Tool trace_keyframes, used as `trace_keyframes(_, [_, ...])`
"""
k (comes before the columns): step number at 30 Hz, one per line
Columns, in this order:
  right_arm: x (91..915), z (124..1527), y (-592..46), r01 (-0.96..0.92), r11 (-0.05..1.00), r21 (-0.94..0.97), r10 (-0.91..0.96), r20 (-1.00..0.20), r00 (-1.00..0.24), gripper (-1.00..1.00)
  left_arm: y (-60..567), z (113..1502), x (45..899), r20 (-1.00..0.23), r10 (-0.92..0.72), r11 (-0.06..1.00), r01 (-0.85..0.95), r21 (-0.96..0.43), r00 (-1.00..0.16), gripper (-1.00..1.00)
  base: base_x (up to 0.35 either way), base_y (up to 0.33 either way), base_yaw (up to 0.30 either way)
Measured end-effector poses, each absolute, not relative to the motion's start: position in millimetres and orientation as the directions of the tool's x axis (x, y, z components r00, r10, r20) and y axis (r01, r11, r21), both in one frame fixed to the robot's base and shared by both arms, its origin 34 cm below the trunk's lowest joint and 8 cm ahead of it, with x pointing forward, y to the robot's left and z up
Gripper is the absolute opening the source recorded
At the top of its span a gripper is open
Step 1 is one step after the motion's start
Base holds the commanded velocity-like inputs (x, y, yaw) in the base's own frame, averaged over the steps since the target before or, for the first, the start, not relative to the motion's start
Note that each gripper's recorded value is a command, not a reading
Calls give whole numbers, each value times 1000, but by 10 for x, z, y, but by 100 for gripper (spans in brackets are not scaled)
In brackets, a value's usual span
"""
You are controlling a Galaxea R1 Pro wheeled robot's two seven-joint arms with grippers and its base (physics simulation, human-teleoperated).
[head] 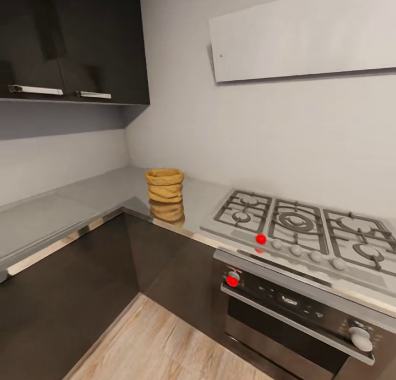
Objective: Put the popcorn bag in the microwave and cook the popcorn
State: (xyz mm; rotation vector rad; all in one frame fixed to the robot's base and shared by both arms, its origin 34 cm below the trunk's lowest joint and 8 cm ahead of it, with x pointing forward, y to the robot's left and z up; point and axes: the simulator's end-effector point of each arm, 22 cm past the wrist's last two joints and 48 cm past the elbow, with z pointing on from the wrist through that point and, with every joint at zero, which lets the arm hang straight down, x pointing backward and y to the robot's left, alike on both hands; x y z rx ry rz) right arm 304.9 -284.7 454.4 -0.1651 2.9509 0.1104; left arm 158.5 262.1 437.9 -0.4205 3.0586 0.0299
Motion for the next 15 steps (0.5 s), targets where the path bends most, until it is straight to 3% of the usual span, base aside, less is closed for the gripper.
trace_keyframes(15, [3051, 4628, -2873, -117, 991, 61, -103, -186, -977, 100, 2621, 4463, 1594, -58, -284, 958, -286, 14, -957, 100, 5, 2, 0])
